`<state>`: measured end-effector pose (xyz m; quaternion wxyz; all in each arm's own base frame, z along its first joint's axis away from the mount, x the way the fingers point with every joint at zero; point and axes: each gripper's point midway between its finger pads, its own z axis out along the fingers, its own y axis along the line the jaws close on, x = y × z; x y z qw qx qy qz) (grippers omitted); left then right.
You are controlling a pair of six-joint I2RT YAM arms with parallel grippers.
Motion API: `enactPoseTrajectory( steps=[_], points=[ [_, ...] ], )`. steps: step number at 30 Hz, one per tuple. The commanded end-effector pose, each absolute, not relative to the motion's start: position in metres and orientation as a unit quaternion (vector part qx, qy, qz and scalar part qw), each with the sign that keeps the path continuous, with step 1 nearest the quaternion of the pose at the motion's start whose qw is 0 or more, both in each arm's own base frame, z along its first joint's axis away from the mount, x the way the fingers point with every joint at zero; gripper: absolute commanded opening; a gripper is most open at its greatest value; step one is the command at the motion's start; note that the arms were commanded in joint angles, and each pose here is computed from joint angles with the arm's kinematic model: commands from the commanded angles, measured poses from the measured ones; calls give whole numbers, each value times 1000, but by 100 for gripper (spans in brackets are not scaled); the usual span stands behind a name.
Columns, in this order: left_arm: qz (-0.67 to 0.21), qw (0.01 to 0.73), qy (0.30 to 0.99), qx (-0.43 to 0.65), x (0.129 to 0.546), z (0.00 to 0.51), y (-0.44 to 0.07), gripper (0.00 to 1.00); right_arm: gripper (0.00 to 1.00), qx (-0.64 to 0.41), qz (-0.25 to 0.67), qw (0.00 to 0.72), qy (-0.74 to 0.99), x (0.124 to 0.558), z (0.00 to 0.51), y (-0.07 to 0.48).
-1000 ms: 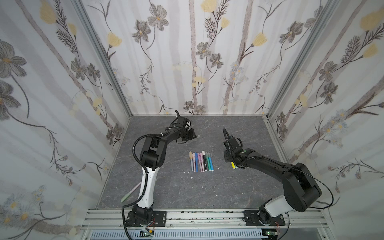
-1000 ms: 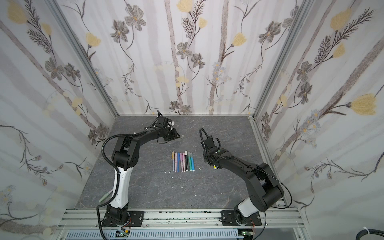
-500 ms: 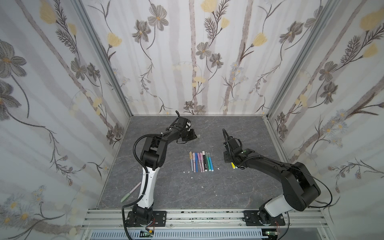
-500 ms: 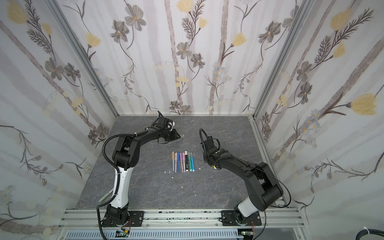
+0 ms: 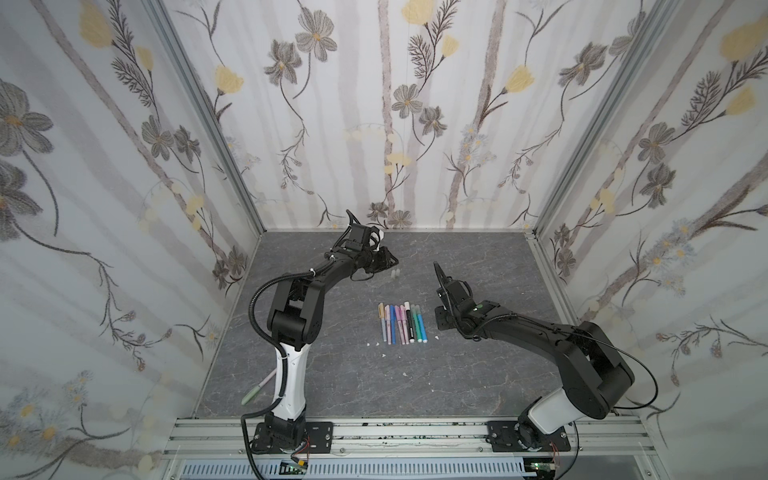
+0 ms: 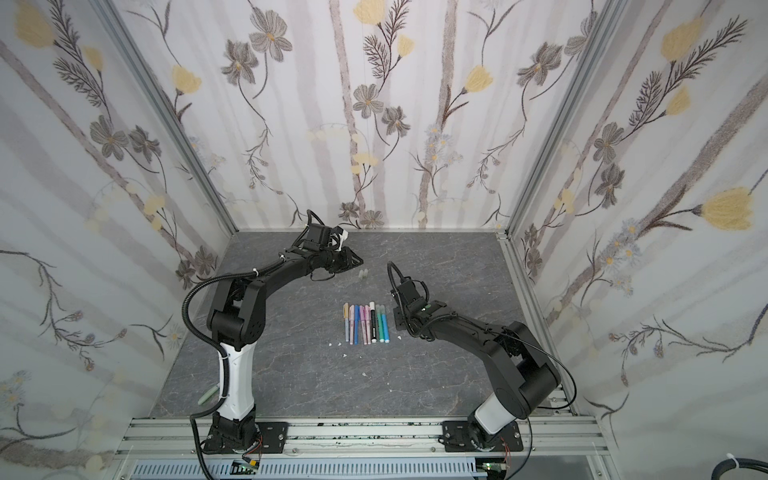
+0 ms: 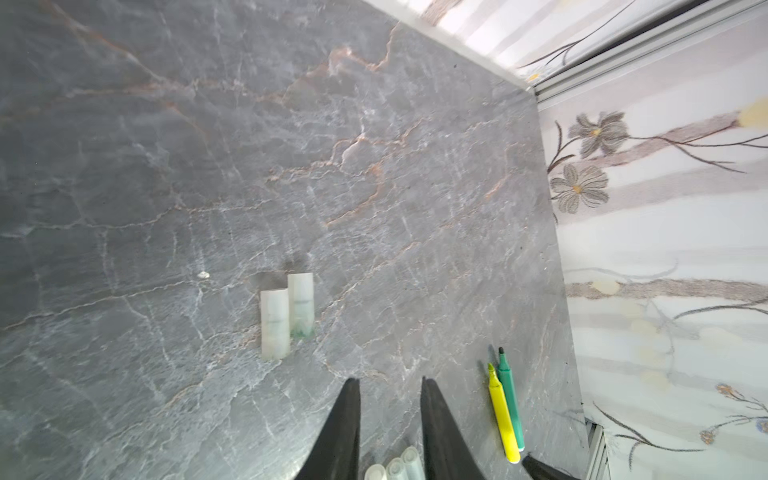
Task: Open the pen caps
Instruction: 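Drop the clear cap with the left gripper while the right gripper moves over the pens, then reach the right gripper down and grasp the light-blue highlighter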
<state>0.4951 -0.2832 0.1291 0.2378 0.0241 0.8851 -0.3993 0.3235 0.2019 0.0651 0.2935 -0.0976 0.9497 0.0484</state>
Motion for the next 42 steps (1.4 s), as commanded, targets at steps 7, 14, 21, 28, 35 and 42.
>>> enactPoseTrajectory(
  steps=[7,14,21,28,35,42],
  points=[
    [-388,262,884,18,478,146,-259,26,39,-103,108,280,948,316,58,246],
    [-382,260,887,13,467,139,-248,27,39,-108,94,268,953,316,48,252],
    [-385,260,886,14,464,139,-245,27,39,-108,86,256,957,316,37,254],
    [-388,257,885,13,463,136,-243,27,39,-110,75,247,960,315,29,254],
    [-391,256,884,11,462,134,-242,28,37,-110,60,236,964,310,19,247],
    [-393,257,883,14,462,137,-242,28,32,-113,47,226,966,303,10,238]
  ],
)
